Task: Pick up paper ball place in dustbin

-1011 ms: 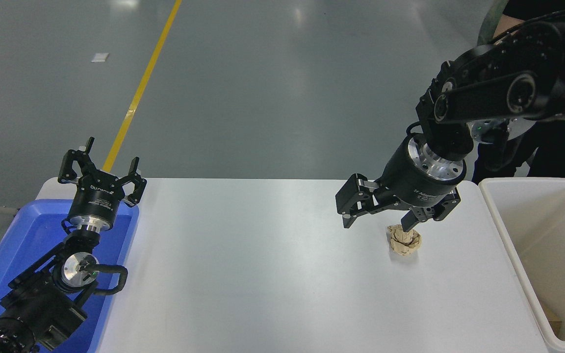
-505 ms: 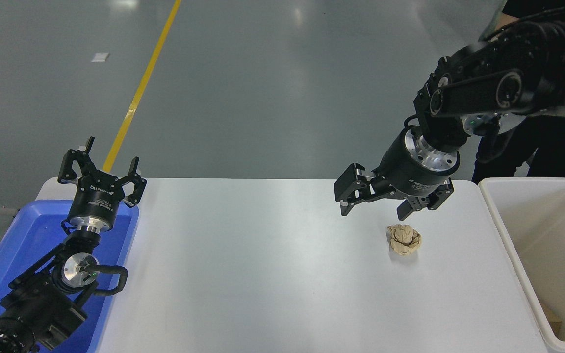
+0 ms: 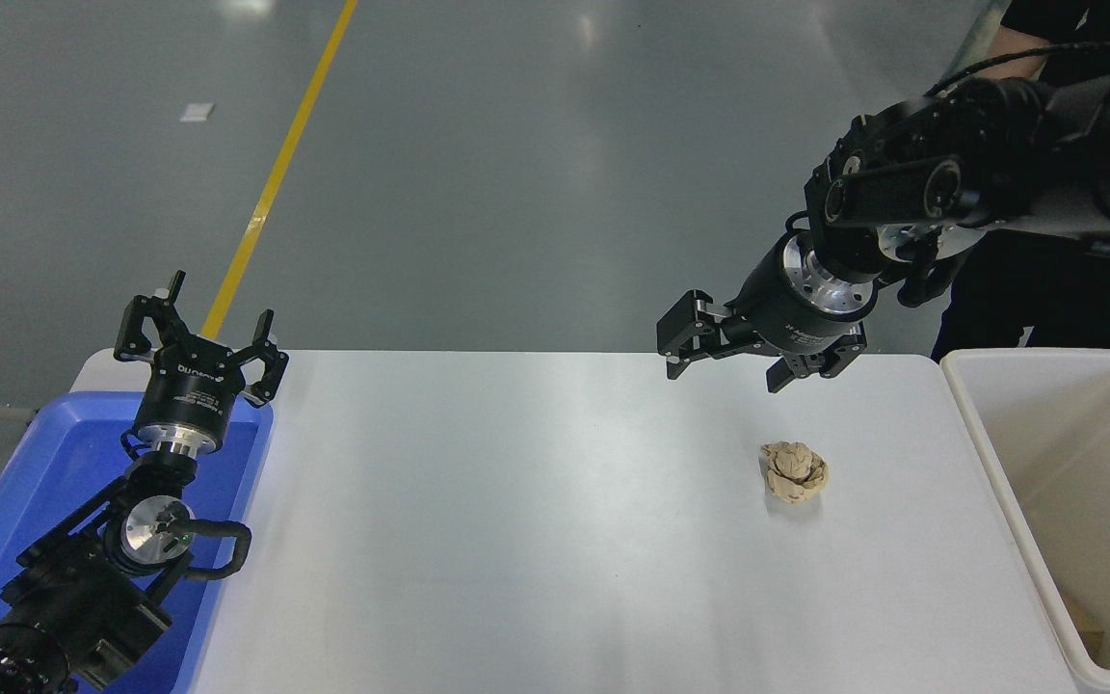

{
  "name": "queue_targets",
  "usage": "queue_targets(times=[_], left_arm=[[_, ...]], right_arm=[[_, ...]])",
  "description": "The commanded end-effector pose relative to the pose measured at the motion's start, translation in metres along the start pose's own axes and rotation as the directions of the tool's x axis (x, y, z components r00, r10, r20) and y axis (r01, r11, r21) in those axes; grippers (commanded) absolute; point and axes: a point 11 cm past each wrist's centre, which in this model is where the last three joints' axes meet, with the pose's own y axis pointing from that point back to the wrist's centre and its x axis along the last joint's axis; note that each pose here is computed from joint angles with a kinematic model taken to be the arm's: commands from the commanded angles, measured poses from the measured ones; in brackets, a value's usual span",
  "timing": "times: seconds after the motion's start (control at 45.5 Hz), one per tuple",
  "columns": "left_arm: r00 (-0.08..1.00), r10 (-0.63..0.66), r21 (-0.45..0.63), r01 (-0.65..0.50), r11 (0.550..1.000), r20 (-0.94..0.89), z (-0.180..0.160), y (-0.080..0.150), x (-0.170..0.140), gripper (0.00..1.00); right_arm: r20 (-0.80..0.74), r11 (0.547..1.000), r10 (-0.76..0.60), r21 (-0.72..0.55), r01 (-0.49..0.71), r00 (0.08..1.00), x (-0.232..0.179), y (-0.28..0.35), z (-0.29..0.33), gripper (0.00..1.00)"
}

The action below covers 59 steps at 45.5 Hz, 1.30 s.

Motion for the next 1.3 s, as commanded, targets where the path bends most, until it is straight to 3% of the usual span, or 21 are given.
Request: queue_targets(times=[0.0, 0.11, 0.505, 0.923, 1.275], left_arm=[[1.0, -0.001, 0.0, 0.001, 1.0, -0.001, 0.0, 0.0, 0.0, 0.98], [1.0, -0.001, 0.0, 0.001, 1.0, -0.001, 0.0, 0.0, 0.0, 0.98], [1.0, -0.001, 0.0, 0.001, 1.0, -0.001, 0.0, 0.0, 0.0, 0.98], [1.0, 0.0, 0.0, 0.0, 1.0, 0.0, 0.0, 0.0, 0.0, 0.98], [1.0, -0.001, 0.0, 0.001, 1.0, -0.001, 0.0, 0.0, 0.0, 0.98]], right_arm=[[0.027, 0.998, -0.005, -0.057, 0.006, 1.0, -0.001, -0.014, 0.026, 1.0], [0.052, 0.997, -0.024, -0.065, 0.028, 0.998, -0.011, -0.035, 0.038, 1.0], [0.042, 0.976, 0.175, -0.141, -0.168, 0.984, -0.015, -0.091, 0.082, 1.0], [0.032, 0.934, 0.308, -0.2, -0.296, 0.951, -0.029, -0.142, 0.124, 1.0], [0.092, 0.94, 0.306, -0.185, -0.285, 0.948, -0.059, -0.181, 0.132, 1.0]])
